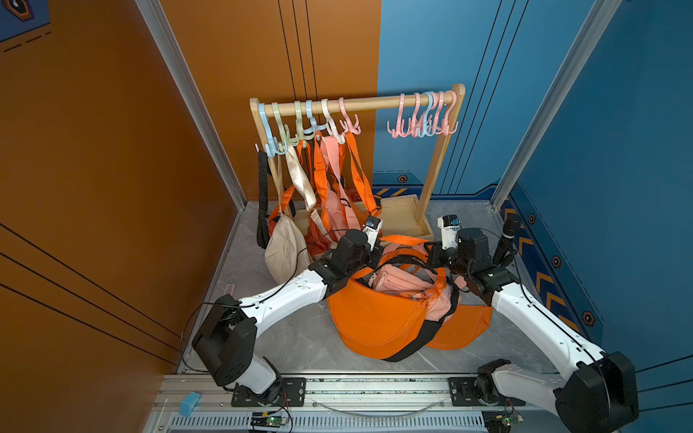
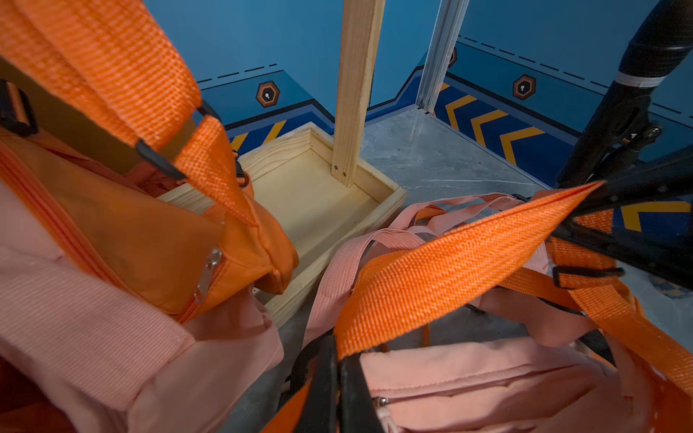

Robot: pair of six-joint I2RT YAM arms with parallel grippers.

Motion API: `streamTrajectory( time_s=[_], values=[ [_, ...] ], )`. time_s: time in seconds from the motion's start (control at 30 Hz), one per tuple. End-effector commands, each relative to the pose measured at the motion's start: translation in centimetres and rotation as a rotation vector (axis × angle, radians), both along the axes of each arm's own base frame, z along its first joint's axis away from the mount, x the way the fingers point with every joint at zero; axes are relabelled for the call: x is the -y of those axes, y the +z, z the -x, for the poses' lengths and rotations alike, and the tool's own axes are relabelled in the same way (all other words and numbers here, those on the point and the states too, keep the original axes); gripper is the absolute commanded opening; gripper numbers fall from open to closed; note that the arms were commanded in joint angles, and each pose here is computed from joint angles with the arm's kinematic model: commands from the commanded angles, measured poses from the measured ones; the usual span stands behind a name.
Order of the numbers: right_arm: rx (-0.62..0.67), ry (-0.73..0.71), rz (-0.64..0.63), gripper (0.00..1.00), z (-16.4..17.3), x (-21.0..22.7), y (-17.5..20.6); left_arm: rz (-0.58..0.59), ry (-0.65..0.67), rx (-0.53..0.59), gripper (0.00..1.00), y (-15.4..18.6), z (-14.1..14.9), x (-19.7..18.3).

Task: Take the bag off the hook
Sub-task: Place the bag inside the bag.

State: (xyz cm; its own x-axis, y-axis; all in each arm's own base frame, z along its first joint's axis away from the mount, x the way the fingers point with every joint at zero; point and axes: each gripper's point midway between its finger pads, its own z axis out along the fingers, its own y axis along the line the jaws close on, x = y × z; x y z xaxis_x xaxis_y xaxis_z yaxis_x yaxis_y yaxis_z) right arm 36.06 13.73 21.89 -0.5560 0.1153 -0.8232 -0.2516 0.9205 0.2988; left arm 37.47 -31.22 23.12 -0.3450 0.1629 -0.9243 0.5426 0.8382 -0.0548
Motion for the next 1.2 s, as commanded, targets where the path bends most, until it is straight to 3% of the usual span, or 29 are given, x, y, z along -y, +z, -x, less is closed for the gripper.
streamTrajectory(
  time_s=[0.0,0.1,0.2,0.37,0.5,0.63,0.7,0.77,0.97,1.17],
  values=[
    [-0.015,-0.214,0.026,0.04,-1.4,4.3,-1.8,-0.022,0.070,-0.025,0.00,-1.0,-1.6,-0.5],
    [-0.022,-0.261,0.021,0.06,-1.7,5.3,-2.7,-0.034,0.052,-0.048,0.00,-2.3,-1.9,0.7],
    [-0.028,-0.281,0.015,0.20,-1.9,5.8,-3.3,-0.039,0.052,-0.078,0.03,-3.7,-2.2,1.3],
    [-0.037,-0.300,0.008,0.32,-2.1,6.3,-3.7,-0.034,0.033,-0.108,0.30,-4.8,-2.3,2.1],
    [-0.029,-0.306,0.003,0.41,-2.1,6.5,-3.4,-0.018,0.028,-0.103,0.46,-4.1,-2.0,2.1],
    [-0.008,-0.315,0.000,0.62,-1.9,6.9,-2.2,0.019,0.030,-0.081,0.59,-2.1,-1.0,1.5],
    [0.004,-0.318,0.002,0.72,-1.7,7.0,-1.5,0.041,0.037,-0.066,0.72,-0.9,-0.5,1.0],
    [0.023,-0.321,0.003,0.80,-1.5,7.1,-0.5,0.069,0.046,-0.041,0.96,0.7,0.3,0.2],
    [0.079,-0.312,-0.017,0.88,-0.5,7.2,2.6,0.143,0.091,0.038,0.98,5.2,2.6,-2.9],
    [0.164,-0.218,-0.056,0.94,0.4,5.4,6.2,0.198,0.149,0.079,0.98,7.4,5.1,-7.4]
  ],
)
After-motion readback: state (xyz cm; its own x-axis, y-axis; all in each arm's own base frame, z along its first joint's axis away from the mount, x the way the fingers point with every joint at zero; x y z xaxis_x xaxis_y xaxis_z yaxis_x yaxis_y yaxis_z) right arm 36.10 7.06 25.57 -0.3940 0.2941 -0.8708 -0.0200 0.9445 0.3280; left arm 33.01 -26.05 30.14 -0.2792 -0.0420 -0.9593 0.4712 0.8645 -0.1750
